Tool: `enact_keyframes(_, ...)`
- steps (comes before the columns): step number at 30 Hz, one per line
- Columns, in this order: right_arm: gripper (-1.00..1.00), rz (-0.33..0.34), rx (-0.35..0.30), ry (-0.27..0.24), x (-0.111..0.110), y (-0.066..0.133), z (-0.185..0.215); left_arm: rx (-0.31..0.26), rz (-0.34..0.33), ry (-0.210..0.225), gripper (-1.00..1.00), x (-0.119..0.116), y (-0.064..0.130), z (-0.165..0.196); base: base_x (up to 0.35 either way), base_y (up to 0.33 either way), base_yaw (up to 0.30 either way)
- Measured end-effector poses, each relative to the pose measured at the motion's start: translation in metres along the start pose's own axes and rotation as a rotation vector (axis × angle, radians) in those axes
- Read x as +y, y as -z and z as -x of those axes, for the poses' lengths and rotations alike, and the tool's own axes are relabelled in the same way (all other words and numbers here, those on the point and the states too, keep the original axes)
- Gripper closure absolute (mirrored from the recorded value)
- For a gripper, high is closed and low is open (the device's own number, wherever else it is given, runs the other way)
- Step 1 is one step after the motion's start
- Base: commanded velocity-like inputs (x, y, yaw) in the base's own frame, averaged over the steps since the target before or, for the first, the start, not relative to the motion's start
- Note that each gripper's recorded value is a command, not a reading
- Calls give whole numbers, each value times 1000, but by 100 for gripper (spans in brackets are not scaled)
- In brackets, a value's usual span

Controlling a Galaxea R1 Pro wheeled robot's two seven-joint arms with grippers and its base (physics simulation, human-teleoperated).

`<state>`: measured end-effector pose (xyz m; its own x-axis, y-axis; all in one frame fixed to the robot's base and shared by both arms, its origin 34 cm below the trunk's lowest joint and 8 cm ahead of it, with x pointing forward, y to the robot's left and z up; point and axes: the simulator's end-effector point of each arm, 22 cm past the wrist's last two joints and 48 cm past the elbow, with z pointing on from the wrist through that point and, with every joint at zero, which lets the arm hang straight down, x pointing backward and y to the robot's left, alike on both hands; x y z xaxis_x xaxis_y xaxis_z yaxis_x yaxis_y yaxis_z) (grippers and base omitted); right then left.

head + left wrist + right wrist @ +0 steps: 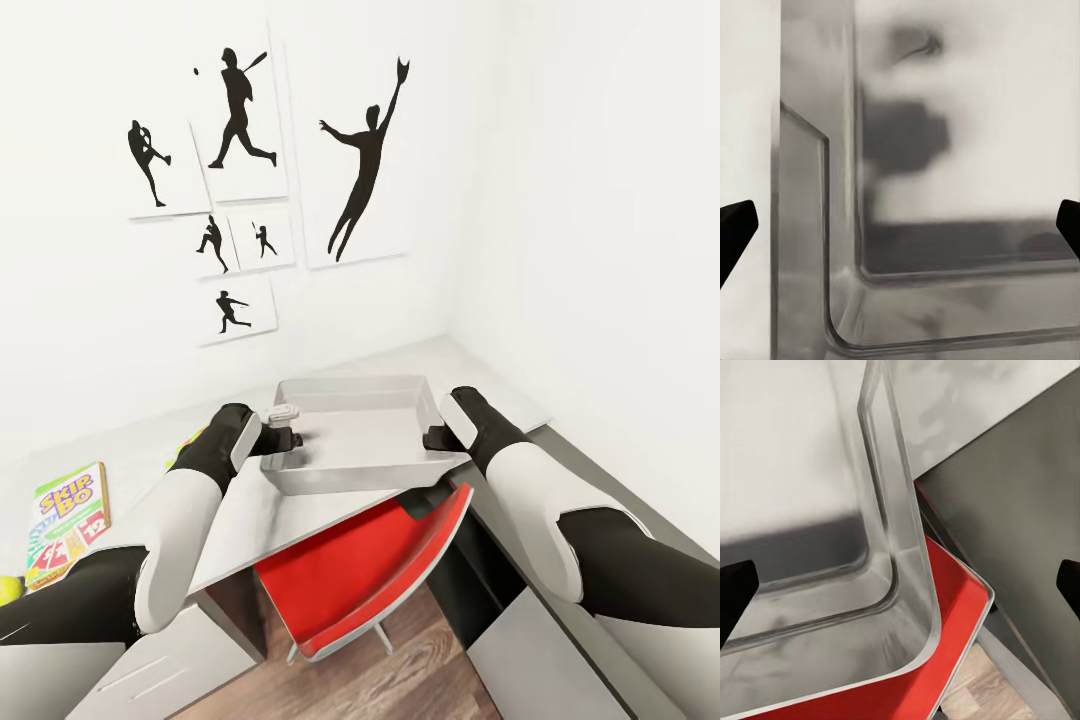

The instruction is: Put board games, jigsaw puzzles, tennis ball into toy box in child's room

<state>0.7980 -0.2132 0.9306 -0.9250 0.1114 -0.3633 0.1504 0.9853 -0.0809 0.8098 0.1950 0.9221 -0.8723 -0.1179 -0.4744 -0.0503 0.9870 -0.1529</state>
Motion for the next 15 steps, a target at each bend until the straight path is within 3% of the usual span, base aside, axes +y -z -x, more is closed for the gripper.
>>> enact_keyframes(15, -100, 5, -5, -2, 1, 1, 2, -15, -2, 4, -100, 1, 4, 7, 0, 0, 0)
